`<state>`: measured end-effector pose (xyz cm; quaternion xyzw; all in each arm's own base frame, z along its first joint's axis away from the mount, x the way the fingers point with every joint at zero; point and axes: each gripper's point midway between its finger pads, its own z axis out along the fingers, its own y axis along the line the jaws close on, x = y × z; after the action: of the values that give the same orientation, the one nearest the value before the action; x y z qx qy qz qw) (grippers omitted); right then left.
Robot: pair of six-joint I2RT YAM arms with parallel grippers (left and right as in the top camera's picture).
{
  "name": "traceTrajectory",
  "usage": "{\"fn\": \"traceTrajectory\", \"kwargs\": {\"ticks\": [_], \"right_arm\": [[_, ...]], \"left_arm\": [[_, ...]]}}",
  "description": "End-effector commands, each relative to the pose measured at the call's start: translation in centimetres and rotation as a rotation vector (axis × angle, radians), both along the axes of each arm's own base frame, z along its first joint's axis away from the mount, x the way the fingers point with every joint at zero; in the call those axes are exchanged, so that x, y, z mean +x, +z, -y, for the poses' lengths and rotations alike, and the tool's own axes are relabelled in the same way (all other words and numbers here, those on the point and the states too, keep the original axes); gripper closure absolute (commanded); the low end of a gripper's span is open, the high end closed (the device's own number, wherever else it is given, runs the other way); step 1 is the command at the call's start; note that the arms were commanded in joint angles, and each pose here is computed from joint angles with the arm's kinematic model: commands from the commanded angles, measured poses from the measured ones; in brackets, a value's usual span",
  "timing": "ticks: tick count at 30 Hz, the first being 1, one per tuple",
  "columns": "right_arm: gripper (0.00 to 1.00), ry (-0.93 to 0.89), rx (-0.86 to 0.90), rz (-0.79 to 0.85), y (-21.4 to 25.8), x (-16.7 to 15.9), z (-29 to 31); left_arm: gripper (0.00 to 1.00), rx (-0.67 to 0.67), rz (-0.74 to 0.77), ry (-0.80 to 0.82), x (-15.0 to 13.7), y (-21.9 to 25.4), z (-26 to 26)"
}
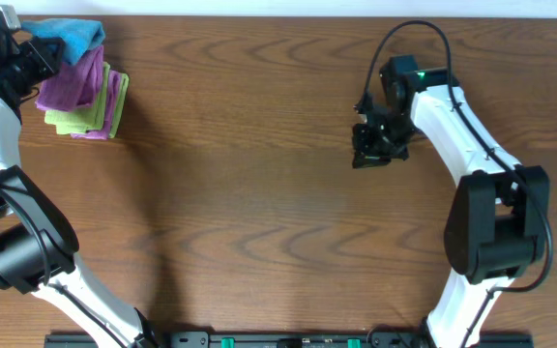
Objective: Fold the cloth
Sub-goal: 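Carry the blue cloth left with the left gripper onto the cloth stack, then release the blue cloth on the stack and pull the left arm back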
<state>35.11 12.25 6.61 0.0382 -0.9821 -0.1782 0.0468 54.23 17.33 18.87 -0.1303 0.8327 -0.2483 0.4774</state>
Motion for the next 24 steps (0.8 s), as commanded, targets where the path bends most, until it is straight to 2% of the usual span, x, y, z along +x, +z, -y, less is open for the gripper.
{"fn": "traceTrajectory", "kwargs": {"ticks": [1, 18, 19, 20, 23, 24], "right_arm": [[0.98, 0.031, 0.017, 0.054, 1.3, 0.5, -1.1], [0.99, 0.063, 0.020, 0.063, 1.3, 0.2, -2.5], [0.98, 0.063, 0.020, 0.063, 1.3, 0.2, -2.6], [0.98, 0.064, 0.021, 0.063, 1.3, 0.2, -2.6], [0.98, 0.067, 0.027, 0.061, 1.4, 0.1, -2.8], [0.98, 0.068, 0.033, 0.060, 1.4, 0.1, -2.9]], "left_arm": [[0.94, 0.042, -0.008, 0.022, 0.0, 0.4, -0.7], [0.93, -0.066, -0.376, 0.151, -4.7, -5.8, -0.6], [0.89, -0.070, -0.389, 0.153, -4.9, -6.0, -0.6], [0.79, -0.077, -0.405, 0.158, -5.1, -6.2, -0.5], [0.65, -0.094, -0.432, 0.165, -5.6, -6.5, -0.3], [0.57, -0.099, -0.437, 0.167, -5.6, -6.6, -0.3]]}}
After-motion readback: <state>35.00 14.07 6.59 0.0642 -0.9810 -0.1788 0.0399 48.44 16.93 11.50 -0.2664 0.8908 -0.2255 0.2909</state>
